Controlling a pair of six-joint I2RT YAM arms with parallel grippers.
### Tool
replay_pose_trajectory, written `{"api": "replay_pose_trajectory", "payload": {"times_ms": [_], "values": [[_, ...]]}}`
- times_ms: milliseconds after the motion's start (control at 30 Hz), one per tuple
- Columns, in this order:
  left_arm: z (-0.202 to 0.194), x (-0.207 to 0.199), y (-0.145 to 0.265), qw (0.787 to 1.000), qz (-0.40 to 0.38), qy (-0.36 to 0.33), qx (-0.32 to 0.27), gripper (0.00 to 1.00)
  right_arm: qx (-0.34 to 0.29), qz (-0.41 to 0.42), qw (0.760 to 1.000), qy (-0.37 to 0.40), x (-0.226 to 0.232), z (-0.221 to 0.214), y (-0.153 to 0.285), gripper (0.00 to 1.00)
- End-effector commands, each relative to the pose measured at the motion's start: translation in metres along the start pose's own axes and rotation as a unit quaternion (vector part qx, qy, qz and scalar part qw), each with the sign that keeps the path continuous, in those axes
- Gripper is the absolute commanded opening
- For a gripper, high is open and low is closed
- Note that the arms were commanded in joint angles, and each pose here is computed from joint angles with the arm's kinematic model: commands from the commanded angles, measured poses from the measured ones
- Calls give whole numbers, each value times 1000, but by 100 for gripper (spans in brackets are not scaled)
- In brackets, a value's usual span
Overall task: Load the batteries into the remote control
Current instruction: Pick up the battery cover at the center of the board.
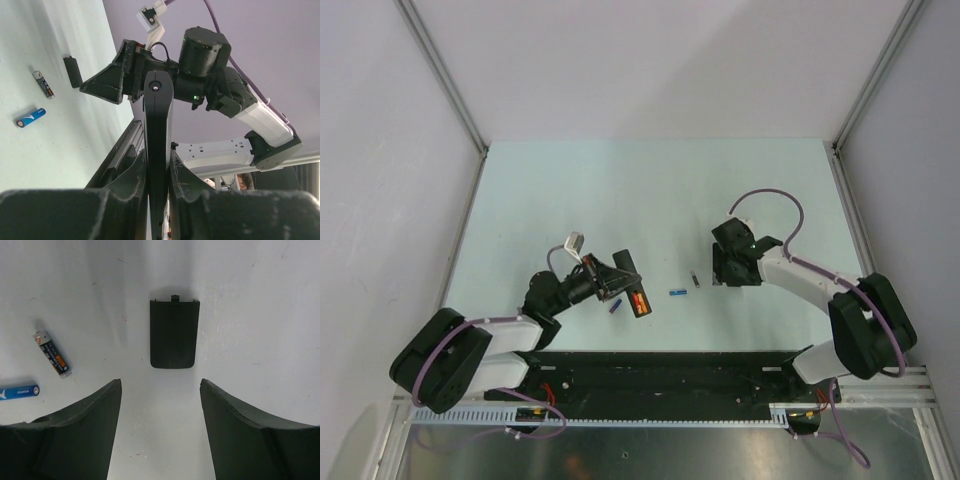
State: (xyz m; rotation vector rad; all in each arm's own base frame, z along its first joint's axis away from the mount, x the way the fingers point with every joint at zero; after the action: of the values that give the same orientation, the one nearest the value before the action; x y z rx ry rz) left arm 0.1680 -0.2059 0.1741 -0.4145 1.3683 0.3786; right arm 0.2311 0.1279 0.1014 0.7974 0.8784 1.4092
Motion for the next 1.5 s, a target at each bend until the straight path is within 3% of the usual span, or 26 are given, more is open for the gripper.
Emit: {"api": "replay_pose_trajectory", "payload": {"times_ms": [0, 1167, 1467], "values": [[-5, -7, 6, 1000, -22, -21, 7, 0, -14, 10, 1000, -13, 6, 19, -9, 68], [-4, -5, 6, 1000, -19, -19, 4, 0, 38, 35, 999, -1, -2, 9, -38, 48], [-4, -5, 6, 1000, -20, -20, 3, 0, 27, 36, 999, -11, -4, 12, -27, 26]]}}
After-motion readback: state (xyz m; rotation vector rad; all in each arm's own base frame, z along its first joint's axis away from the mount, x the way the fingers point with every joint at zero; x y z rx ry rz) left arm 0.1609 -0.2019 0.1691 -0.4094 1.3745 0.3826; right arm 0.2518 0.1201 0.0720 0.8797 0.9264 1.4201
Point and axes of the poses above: each gripper's point midway between its finger pads, its own y axis back along the fingers, its own x axis along the line the jaws close on, z = x × y, the point moved 6 cm from there along y, back along the fingers, and after that the axes turned 4 degrees about y, right-handed, at the moved point
